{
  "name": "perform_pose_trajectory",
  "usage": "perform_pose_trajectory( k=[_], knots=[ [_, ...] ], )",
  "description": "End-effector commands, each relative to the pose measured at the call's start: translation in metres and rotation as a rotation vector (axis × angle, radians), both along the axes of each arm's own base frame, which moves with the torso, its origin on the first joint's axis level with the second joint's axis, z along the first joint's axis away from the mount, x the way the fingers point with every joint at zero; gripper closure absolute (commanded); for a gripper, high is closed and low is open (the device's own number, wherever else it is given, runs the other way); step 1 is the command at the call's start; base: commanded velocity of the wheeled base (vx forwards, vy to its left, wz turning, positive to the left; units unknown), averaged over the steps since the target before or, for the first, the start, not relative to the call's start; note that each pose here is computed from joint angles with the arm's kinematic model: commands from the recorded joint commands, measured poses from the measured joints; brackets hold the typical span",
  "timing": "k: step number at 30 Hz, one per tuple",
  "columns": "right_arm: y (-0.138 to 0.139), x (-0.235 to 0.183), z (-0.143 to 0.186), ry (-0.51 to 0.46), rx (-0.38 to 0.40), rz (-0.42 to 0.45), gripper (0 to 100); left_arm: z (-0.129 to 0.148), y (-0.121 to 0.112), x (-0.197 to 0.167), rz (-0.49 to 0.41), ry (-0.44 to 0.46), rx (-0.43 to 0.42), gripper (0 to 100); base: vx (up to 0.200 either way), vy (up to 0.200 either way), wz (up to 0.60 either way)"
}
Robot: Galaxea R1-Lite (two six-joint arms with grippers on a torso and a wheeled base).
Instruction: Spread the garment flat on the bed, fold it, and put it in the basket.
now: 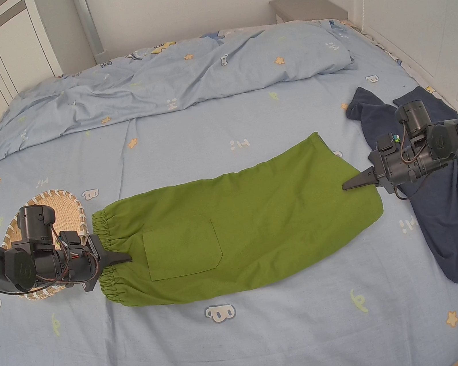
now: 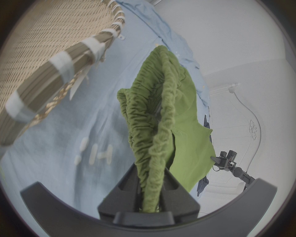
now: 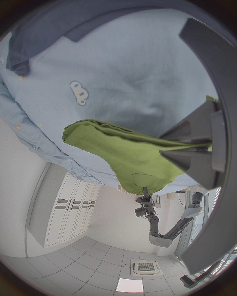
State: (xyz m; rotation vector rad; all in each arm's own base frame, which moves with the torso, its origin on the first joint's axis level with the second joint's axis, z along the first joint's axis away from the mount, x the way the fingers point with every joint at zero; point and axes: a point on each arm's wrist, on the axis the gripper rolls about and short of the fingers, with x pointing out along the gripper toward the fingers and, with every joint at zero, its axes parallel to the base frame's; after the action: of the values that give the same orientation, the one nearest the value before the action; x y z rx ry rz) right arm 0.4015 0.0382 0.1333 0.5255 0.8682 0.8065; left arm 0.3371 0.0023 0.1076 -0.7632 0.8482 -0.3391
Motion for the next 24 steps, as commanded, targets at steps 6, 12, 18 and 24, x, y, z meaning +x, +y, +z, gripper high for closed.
perform_pose_trajectory(
  k=[6, 12, 18, 24],
  knots=[
    [-0.007, -0.069, 0.044, 0.010, -0.008, -0.010, 100, 0.034, 0.009, -0.030, 0.004, 0.011, 0.030, 100, 0.000, 0.000, 0.00],
    [-0.007, -0.111, 0.039, 0.059, -0.011, -0.005, 100, 0.029, 0.011, -0.065, -0.019, 0.084, 0.061, 100, 0.000, 0.000, 0.00],
    [-0.005, -0.156, 0.012, 0.142, -0.034, 0.039, 100, 0.004, 0.004, -0.111, -0.078, 0.163, 0.090, 100, 0.000, 0.000, 0.00],
    [0.002, -0.191, -0.022, 0.204, -0.044, 0.085, 100, -0.026, 0.002, -0.148, -0.145, 0.246, 0.125, 100, 0.000, 0.000, 0.00]
  ],
)
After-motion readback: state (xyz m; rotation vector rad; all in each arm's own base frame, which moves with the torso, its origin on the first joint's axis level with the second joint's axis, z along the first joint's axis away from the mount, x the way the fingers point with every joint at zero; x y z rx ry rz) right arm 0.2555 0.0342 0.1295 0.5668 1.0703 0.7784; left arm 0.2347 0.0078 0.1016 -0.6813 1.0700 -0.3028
